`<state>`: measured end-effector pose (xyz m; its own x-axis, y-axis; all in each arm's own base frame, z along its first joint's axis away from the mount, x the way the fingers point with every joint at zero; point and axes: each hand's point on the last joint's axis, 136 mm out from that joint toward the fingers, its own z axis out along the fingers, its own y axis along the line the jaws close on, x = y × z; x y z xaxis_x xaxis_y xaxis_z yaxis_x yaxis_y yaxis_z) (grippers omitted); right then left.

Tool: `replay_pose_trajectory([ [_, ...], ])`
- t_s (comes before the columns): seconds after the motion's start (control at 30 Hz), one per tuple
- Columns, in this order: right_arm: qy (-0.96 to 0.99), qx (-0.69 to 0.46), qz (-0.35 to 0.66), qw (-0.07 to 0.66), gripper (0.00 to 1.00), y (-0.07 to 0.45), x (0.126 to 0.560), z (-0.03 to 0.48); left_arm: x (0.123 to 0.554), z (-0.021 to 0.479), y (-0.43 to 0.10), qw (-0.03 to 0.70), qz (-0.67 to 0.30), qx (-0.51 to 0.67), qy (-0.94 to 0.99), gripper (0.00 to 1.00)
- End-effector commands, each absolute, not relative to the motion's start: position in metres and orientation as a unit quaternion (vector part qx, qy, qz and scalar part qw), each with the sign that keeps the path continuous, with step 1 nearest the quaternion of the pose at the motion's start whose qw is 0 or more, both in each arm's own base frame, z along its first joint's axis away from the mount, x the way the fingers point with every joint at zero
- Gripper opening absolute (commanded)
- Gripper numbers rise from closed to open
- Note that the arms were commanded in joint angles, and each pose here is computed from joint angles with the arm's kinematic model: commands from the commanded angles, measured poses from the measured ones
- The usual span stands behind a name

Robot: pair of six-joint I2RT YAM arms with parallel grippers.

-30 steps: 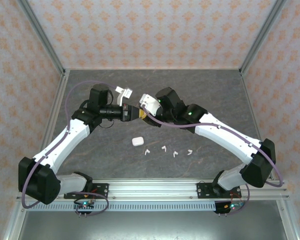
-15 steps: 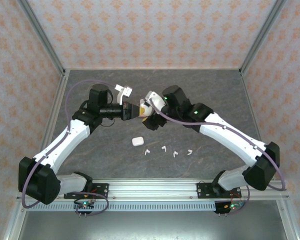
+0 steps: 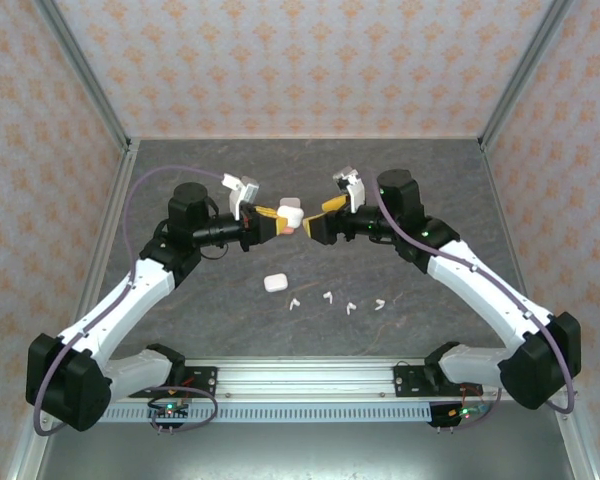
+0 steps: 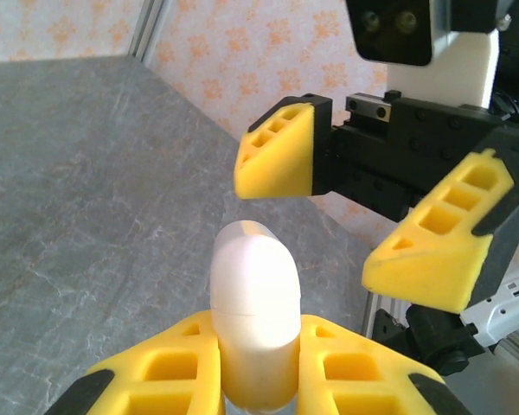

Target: Insert the wireless bluetooth earbuds into the charging case

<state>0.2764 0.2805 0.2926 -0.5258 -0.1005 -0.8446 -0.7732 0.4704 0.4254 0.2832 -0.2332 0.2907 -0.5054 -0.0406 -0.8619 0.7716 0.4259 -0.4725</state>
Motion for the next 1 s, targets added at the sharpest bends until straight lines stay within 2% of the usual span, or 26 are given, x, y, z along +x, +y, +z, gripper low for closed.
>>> replay_pose_trajectory([
  [0.0,0.739,-0.284,0.453,0.409,0.83,0.289,0.282,0.312,0.28,0.308,-0.234,0.471,-0.461,0.282,0.697,0.15],
  [0.4,0.754,-0.274,0.428,0.416,0.75,0.29,0.3,0.311,0.272,0.305,-0.241,0.458,-0.461,0.308,0.694,0.14],
  [0.97,0.773,-0.269,0.408,0.405,0.75,0.286,0.31,0.307,0.272,0.301,-0.242,0.459,-0.455,0.318,0.694,0.13],
])
